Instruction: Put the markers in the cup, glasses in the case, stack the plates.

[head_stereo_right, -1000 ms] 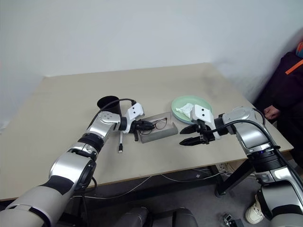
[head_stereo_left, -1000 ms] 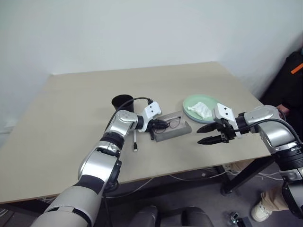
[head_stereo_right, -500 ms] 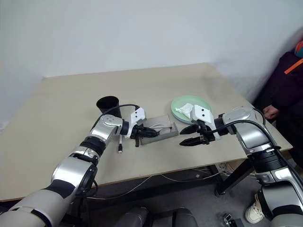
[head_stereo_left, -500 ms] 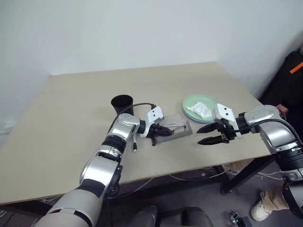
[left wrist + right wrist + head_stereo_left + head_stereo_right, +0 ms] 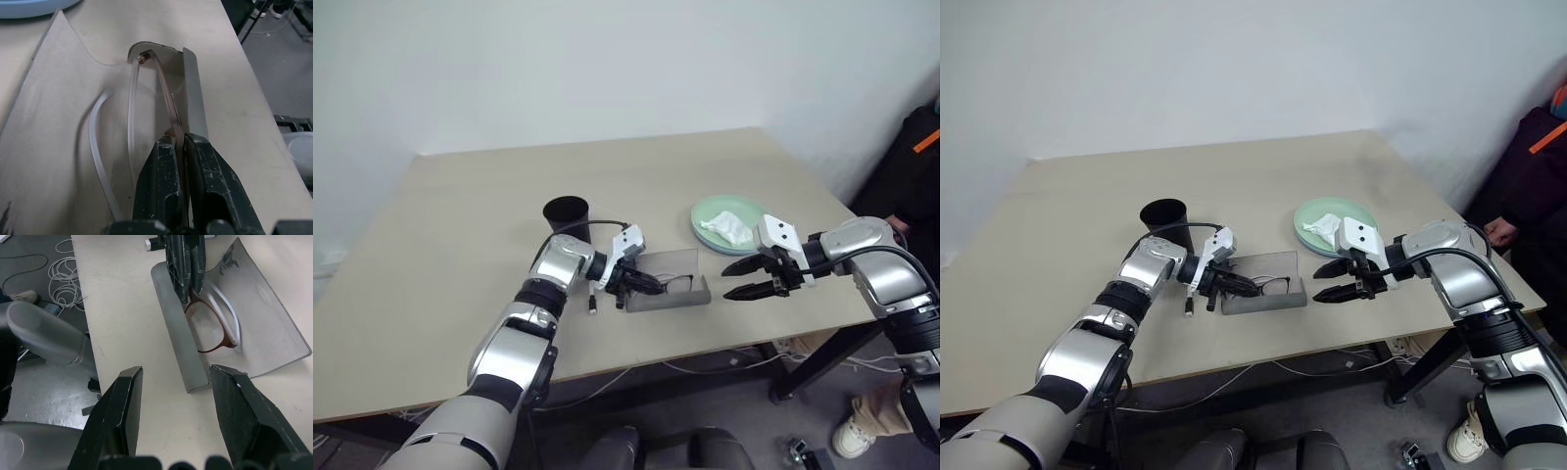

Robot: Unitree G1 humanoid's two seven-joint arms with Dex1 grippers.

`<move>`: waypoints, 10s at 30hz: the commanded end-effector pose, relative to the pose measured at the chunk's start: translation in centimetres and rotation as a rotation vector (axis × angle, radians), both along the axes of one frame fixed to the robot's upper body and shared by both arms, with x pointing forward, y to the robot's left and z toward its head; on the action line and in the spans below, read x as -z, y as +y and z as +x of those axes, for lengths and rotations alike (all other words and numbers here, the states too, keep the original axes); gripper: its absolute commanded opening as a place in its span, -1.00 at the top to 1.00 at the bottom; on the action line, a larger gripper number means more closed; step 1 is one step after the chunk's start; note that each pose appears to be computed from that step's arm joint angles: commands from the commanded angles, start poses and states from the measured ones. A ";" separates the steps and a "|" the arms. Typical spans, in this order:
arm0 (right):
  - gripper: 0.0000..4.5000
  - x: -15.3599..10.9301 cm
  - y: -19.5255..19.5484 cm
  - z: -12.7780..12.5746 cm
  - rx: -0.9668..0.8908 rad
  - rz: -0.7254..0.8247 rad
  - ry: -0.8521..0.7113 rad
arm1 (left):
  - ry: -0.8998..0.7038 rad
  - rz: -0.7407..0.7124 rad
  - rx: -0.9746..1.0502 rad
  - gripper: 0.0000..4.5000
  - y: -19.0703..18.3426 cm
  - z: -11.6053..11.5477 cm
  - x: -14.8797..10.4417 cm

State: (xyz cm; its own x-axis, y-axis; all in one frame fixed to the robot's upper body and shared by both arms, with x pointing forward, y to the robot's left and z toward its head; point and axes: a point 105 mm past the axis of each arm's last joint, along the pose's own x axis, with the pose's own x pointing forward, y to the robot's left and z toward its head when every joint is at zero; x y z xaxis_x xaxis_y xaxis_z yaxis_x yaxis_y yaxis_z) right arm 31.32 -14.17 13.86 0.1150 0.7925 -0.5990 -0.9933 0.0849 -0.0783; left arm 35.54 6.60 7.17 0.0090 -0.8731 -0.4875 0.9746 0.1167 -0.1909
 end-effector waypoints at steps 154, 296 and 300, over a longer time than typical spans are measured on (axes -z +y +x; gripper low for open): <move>-0.04 -1.1 0.9 0.7 -0.009 0.023 -0.070 | -0.704 0.085 -0.089 0.47 -3.7 1.5 -2.4; -0.04 -1.0 1.9 1.0 -0.044 0.040 -0.077 | 0.127 0.535 -1.251 0.20 7.5 -0.2 1.1; -0.04 -1.1 1.9 1.1 -0.045 0.040 -0.080 | 0.099 0.543 -1.212 0.49 7.3 -0.1 0.9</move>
